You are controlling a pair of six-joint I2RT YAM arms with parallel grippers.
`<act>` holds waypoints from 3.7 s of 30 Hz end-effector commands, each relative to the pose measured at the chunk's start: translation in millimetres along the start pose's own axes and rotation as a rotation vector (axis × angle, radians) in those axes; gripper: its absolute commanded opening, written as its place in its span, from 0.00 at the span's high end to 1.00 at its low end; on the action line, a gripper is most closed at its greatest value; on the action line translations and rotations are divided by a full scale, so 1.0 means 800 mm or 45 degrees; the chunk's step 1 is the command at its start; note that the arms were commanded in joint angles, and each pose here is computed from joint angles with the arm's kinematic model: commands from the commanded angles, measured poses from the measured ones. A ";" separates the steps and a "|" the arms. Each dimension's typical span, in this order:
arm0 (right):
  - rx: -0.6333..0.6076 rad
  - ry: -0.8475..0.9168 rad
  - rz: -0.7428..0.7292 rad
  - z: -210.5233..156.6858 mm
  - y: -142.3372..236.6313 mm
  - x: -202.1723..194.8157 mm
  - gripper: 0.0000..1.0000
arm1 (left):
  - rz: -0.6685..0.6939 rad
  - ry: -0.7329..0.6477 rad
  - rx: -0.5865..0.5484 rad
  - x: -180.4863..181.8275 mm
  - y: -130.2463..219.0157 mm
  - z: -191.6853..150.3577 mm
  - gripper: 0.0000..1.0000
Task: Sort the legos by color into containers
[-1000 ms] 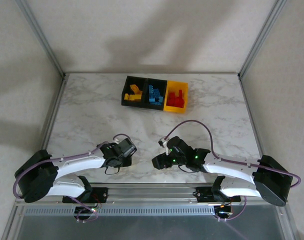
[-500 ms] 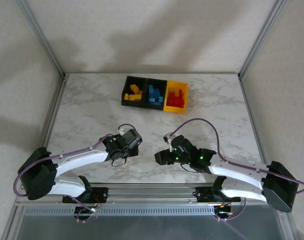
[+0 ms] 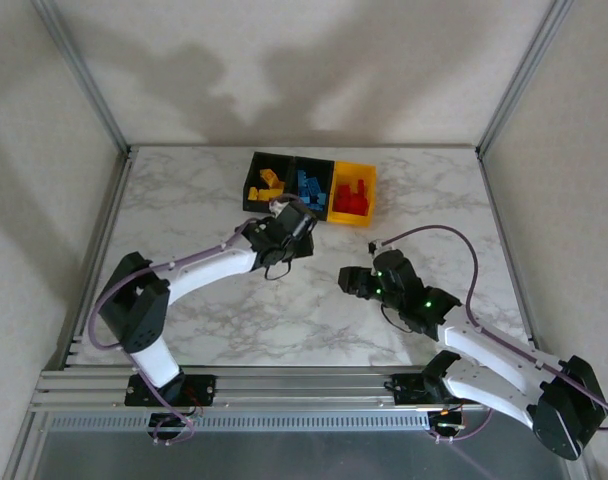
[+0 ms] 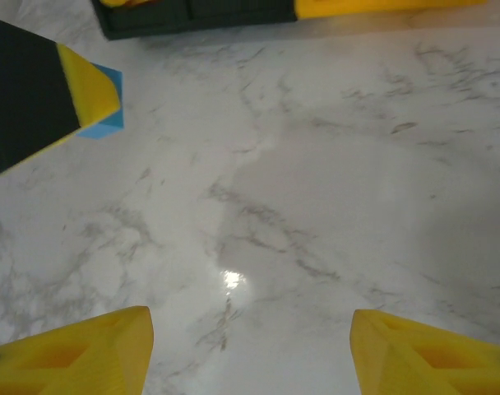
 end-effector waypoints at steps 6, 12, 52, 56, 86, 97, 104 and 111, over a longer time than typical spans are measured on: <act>-0.117 -0.076 -0.007 0.053 -0.010 0.003 0.36 | 0.017 -0.036 -0.020 -0.006 -0.048 0.063 0.79; -0.126 -0.107 -0.048 0.063 -0.022 0.001 0.36 | 0.041 0.001 -0.085 -0.012 -0.087 0.113 0.79; -0.140 -0.141 -0.085 0.062 0.000 -0.005 0.32 | -0.009 0.012 -0.237 -0.029 -0.096 0.206 0.44; -0.175 -0.115 -0.145 0.077 0.002 -0.001 0.23 | -0.068 0.031 -0.318 -0.024 -0.032 0.196 0.37; -1.124 0.081 -1.055 0.085 0.022 -0.199 0.01 | 0.776 0.166 -1.104 0.337 0.092 0.020 0.00; -1.178 0.358 -0.737 0.085 0.006 -0.196 0.01 | 0.566 -0.020 -1.252 0.340 0.065 -0.012 0.01; -0.975 0.255 -0.691 0.122 -0.025 -0.221 0.01 | 0.569 -0.003 -1.179 0.343 0.057 -0.007 0.01; -0.937 0.266 -0.657 0.125 -0.031 -0.223 0.01 | 0.573 -0.003 -1.184 0.344 0.057 -0.006 0.01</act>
Point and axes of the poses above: each hand's point on the last joint's axis, 136 mm out from that joint toward the fingers, its own y axis back along the fingers, its own x axis along the line the jaws close on, z = x × y, the point moved 8 cm from there along y, back along the fingers, and after that the axes turned 4 degrees about -y, right-handed, at the moved point
